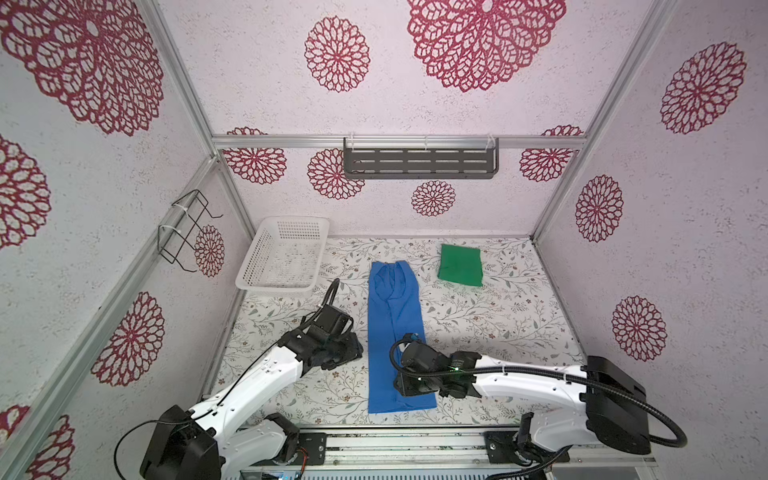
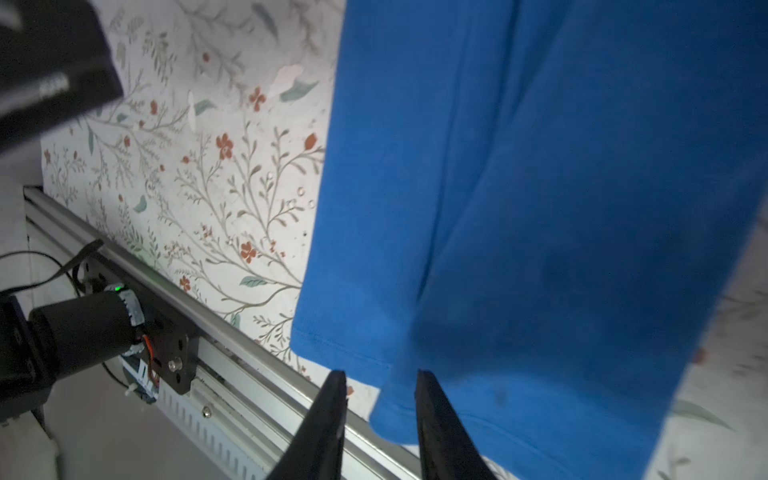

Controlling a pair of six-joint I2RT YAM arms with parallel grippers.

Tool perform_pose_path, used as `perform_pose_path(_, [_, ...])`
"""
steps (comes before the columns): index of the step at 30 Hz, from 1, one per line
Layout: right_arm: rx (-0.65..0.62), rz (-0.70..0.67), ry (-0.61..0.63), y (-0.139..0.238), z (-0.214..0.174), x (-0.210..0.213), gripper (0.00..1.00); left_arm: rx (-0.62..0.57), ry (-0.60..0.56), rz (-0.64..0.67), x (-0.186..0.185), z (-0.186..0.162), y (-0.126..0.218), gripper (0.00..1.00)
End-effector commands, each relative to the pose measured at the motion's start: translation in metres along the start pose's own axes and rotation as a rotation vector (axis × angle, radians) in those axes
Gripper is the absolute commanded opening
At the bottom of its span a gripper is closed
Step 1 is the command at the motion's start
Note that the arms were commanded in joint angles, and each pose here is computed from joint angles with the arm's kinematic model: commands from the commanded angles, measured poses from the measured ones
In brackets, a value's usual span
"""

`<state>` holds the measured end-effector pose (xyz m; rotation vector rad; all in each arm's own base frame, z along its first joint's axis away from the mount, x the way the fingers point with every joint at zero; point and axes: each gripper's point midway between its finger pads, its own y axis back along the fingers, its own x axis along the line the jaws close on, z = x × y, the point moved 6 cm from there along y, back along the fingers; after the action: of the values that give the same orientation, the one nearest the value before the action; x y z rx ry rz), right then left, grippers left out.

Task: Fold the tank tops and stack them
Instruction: 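Move both grippers to the strip's end nearest the robot, then grasp the near end of the blue strip with both grippers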

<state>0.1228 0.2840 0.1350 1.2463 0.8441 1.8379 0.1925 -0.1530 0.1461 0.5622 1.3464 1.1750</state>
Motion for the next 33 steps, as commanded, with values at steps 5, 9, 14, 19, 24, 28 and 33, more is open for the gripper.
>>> perform_pose_path(5, [0.048,-0.044,-0.011,-0.016,-0.013,-0.001,0.29,0.101,0.063,0.008,0.005,-0.046,-0.024,0.57])
perform_pose_path(9, [0.120,-0.069,0.009,-0.037,-0.038,-0.001,0.26,0.125,0.061,0.034,0.008,-0.060,-0.030,0.56])
perform_pose_path(14, [0.093,-0.140,0.013,-0.026,-0.039,-0.014,0.23,0.112,0.067,0.038,0.011,-0.063,-0.023,0.56])
perform_pose_path(19, [-0.012,-0.099,-0.039,0.021,-0.018,-0.018,0.37,0.140,0.096,0.019,0.014,-0.072,-0.016,0.58])
perform_pose_path(24, [0.018,-0.116,-0.192,0.045,-0.030,-0.069,0.42,0.203,0.144,-0.021,0.018,-0.093,-0.018,0.60])
perform_pose_path(28, [0.039,-0.052,-0.308,0.049,-0.047,-0.095,0.39,0.255,0.200,-0.047,0.027,-0.107,-0.026,0.60])
perform_pose_path(33, [0.034,0.021,-0.378,0.044,-0.059,-0.104,0.37,0.279,0.236,-0.061,0.031,-0.117,-0.030,0.58])
